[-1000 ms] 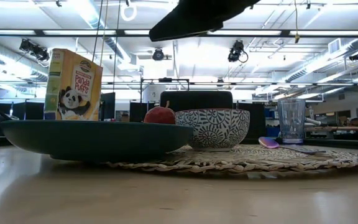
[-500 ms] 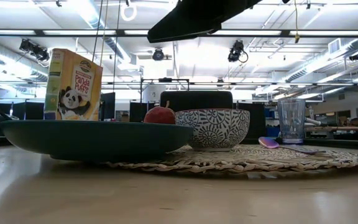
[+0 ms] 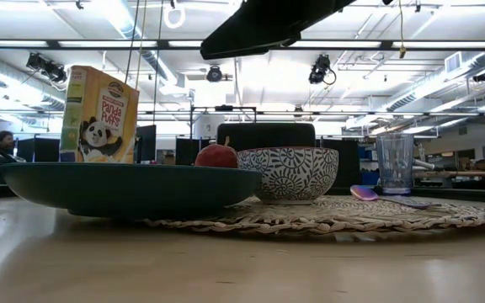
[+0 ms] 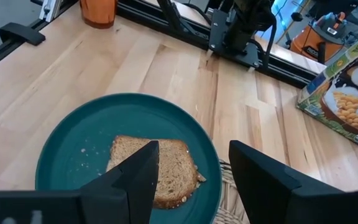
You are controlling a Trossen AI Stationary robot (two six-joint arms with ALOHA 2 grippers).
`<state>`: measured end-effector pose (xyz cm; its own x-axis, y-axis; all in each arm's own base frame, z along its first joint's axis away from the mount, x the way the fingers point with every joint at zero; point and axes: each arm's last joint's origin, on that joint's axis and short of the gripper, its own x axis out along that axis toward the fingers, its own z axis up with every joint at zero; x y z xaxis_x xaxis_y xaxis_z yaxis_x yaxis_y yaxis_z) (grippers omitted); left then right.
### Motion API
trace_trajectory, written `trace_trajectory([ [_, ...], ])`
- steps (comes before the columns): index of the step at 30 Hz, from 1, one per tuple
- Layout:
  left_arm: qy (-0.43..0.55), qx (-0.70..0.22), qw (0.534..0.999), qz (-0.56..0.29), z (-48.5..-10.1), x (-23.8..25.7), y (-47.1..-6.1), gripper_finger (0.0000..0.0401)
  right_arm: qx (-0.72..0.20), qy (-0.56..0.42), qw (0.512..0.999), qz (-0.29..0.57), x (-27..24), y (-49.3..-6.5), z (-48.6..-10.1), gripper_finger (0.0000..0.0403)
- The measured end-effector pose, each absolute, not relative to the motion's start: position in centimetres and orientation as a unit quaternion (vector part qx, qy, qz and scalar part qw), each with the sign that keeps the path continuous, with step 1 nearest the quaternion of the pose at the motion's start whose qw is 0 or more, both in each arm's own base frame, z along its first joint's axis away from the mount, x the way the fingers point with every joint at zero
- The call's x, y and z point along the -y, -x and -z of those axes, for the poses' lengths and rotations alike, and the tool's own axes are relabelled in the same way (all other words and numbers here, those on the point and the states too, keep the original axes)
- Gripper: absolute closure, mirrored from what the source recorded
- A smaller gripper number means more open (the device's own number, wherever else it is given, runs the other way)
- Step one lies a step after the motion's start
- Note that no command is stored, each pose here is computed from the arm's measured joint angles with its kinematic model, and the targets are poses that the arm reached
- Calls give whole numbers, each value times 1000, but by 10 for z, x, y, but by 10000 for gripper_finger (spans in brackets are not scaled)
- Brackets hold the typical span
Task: Arrange a breakfast setting
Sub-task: Put the orange cup on the brown table mat above the iridescent blue spoon
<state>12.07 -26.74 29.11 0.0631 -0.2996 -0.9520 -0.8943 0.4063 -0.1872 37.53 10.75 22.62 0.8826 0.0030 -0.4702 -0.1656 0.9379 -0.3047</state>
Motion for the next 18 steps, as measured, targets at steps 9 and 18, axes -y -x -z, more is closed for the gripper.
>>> trace_trajectory([
  [9,454,-635,554,-289,-274,278,-125,212,-246,160,955,-44,-109,-374,-225,199],
  [18,419,-657,569,-264,-267,282,-128,258,-246,165,954,-41,-109,-374,-225,200],
])
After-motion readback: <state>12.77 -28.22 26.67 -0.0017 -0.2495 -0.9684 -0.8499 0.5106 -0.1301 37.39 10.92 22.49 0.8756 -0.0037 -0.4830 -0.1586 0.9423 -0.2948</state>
